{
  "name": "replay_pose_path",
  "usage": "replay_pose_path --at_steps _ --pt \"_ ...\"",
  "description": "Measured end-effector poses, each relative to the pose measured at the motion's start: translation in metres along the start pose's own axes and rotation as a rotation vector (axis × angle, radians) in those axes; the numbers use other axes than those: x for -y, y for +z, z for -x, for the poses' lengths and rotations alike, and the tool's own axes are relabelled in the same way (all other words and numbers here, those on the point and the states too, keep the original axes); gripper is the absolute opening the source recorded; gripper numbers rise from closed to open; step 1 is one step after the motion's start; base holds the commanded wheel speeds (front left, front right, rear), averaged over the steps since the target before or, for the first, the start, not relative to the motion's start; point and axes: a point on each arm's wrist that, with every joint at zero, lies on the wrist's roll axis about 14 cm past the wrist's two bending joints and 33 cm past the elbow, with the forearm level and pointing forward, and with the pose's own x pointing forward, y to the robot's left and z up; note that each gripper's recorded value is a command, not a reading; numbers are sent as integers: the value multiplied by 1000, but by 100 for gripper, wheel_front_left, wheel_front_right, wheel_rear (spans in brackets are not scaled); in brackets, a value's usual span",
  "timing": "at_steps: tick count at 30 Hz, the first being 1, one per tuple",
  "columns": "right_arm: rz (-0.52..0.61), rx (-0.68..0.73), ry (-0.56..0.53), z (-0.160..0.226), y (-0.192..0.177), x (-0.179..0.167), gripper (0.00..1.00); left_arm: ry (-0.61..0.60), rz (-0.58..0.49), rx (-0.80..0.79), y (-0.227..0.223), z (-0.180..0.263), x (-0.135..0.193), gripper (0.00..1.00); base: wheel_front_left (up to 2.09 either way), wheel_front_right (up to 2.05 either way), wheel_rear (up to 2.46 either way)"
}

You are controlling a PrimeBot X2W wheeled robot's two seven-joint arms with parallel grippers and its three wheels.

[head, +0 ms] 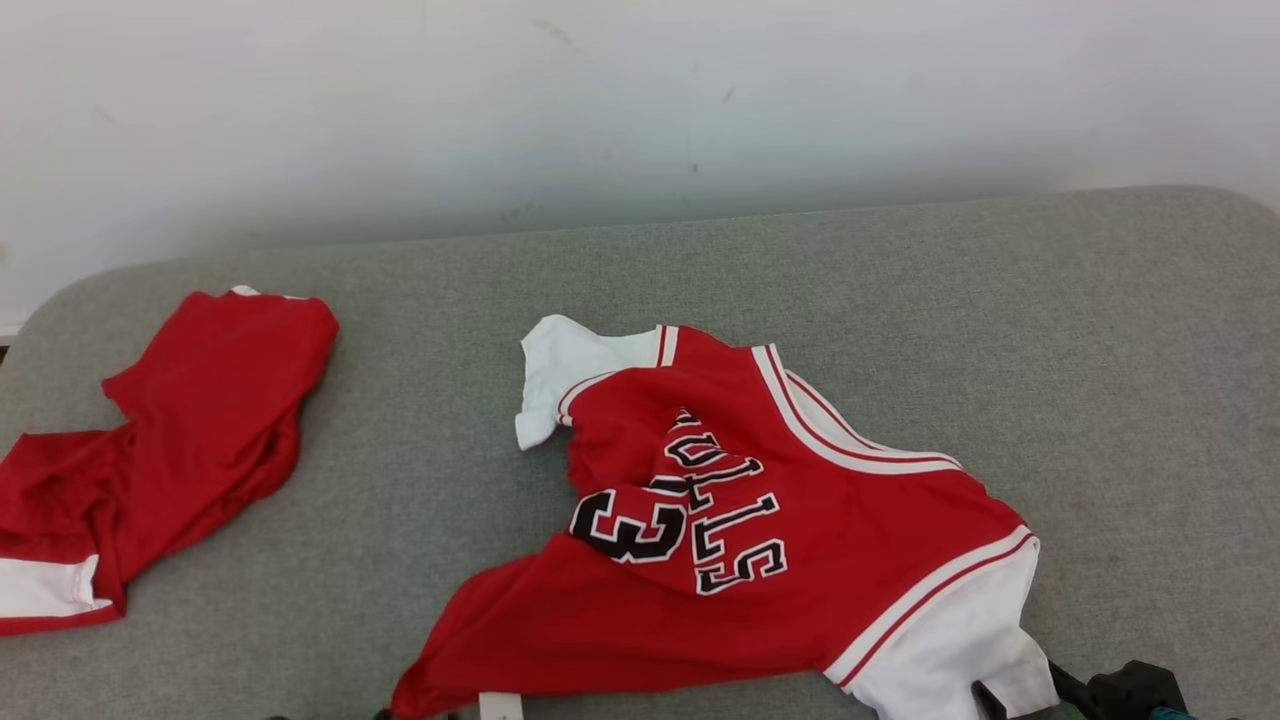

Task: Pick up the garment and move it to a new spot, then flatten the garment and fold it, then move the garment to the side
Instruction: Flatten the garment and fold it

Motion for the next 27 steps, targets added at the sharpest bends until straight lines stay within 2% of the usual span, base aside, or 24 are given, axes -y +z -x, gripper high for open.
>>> replay_pose_path --at_steps 7,26,27 --pt "0 2 -1 0 -1 1 100 14 -22 25 12 0 -10 100 0 0 0" --pt "-56 -36 45 -7 -7 -14 100 -75 -28 -22 5 -21 10 100 0 0 0" --pt "-59 -44 53 -8 -8 -16 85 -76 -23 -23 4 -21 10 83 0 0 0"
